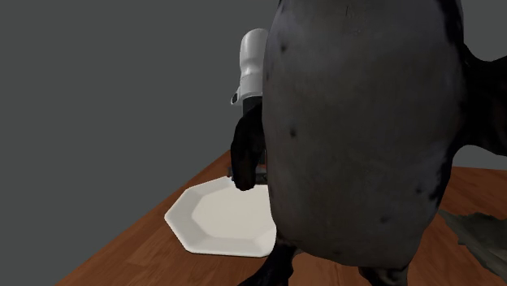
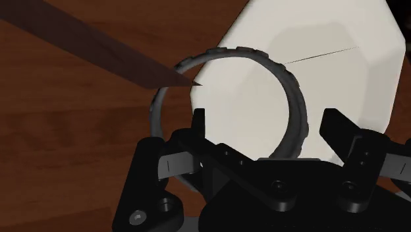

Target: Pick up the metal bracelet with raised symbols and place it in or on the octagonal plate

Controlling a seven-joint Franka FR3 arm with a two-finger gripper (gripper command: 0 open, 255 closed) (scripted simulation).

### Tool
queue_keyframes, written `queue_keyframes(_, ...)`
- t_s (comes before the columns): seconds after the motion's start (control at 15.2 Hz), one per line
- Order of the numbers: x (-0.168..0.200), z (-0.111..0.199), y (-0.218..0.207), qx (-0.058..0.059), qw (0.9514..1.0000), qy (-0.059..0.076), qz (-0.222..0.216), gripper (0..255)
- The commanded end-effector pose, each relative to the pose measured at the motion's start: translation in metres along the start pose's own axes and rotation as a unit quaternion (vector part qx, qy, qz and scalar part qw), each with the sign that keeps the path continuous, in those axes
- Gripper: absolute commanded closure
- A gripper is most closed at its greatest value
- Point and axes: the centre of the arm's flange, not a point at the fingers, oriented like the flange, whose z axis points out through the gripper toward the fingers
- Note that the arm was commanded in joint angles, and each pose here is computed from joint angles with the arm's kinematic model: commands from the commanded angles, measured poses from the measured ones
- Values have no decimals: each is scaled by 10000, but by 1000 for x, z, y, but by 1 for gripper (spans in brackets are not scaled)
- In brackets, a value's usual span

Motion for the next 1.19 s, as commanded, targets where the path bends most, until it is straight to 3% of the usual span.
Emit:
queue_keyframes(0.0, 3, 20, 30, -2078, 9751, 392, -671, 0)
queue_keyframes(0.07, -2, -5, -5, 195, 9998, 55, 14, 0)
queue_keyframes(0.13, -2, -5, -5, 195, 9998, 55, 14, 0)
queue_keyframes(0.33, 5, -3, -57, -442, 9956, 592, 585, 0)
queue_keyframes(0.79, 9, 33, -54, -442, 9956, 592, 585, 0)
queue_keyframes(1.12, 9, 36, -54, -442, 9956, 592, 585, 0)
